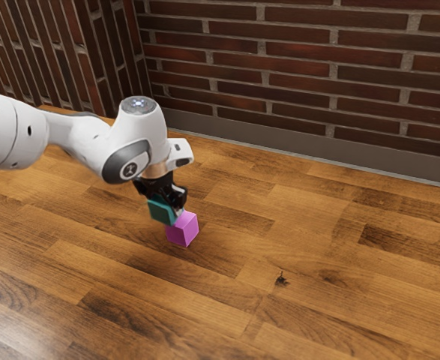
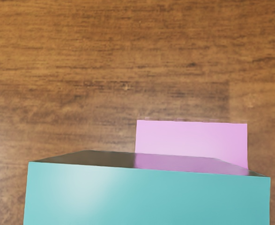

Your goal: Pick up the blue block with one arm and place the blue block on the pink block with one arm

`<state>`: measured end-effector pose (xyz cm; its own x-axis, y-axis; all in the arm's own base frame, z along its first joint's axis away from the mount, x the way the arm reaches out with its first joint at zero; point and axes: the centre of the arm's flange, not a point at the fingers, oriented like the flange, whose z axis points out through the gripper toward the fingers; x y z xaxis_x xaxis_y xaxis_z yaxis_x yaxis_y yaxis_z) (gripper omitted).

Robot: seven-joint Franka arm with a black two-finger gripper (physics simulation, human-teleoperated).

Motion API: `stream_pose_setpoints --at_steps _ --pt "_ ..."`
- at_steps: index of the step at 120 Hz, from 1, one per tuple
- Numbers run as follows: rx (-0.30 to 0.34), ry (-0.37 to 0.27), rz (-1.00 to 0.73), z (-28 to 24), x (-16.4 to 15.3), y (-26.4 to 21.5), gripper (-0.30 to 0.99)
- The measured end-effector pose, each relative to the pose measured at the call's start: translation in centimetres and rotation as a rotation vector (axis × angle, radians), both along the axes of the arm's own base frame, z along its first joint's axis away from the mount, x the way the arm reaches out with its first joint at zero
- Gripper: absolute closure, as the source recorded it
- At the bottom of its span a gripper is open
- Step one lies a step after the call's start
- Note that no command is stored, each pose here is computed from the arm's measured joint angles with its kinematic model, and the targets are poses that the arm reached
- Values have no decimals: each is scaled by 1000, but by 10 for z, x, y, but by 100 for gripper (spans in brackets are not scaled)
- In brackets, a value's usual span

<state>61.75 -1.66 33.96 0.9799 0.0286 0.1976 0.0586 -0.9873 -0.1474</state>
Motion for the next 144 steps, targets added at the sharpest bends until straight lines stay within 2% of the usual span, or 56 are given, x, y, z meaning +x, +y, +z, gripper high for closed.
stream_pose_setpoints --at_steps 61,123,144 --pt "-3 -12 -8 0 18 -3 34" --pt "-13 -6 -10 -3 18 -11 33" --pt "-24 -7 -17 -2 18 -14 18"
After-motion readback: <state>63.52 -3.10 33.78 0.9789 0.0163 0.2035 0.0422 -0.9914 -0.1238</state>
